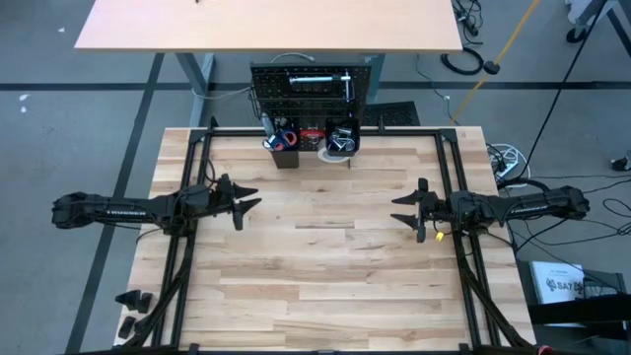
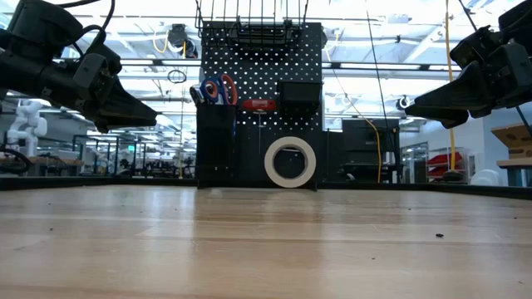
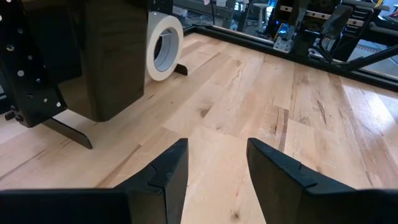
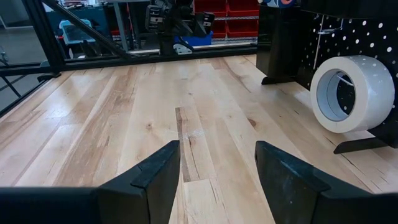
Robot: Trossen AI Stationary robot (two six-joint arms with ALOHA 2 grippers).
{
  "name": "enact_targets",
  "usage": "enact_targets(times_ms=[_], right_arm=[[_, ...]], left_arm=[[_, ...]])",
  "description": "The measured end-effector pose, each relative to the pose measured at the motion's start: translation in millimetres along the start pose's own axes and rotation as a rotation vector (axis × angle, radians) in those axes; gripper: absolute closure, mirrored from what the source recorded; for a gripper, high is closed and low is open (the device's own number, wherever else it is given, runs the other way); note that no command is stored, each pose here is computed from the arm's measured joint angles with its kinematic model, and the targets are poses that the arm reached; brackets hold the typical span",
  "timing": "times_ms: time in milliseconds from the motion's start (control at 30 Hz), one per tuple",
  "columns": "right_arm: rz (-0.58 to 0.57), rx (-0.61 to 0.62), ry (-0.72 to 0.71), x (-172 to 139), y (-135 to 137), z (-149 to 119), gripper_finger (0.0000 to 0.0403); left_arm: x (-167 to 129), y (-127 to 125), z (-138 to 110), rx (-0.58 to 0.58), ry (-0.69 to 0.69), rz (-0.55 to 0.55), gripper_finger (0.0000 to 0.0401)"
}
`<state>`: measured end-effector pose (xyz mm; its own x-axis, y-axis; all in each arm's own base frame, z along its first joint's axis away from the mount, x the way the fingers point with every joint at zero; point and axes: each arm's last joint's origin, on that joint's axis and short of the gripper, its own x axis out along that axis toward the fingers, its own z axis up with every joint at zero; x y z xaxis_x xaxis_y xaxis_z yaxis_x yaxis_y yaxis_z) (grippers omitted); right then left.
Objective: Hang tools onto peg board
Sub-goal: Return to Home Position
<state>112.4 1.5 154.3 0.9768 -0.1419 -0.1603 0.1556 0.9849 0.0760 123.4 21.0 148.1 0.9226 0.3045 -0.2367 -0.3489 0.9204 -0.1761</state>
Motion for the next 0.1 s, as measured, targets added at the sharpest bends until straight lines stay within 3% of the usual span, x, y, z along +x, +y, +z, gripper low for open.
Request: enact_targets(times_ms=[100], right_arm=[[0.000, 0.000, 0.000, 0.0, 0.0, 0.0, 0.0202]], left_arm=[[0.0, 0.0, 0.0, 0.000, 0.000, 0.000, 0.0239]])
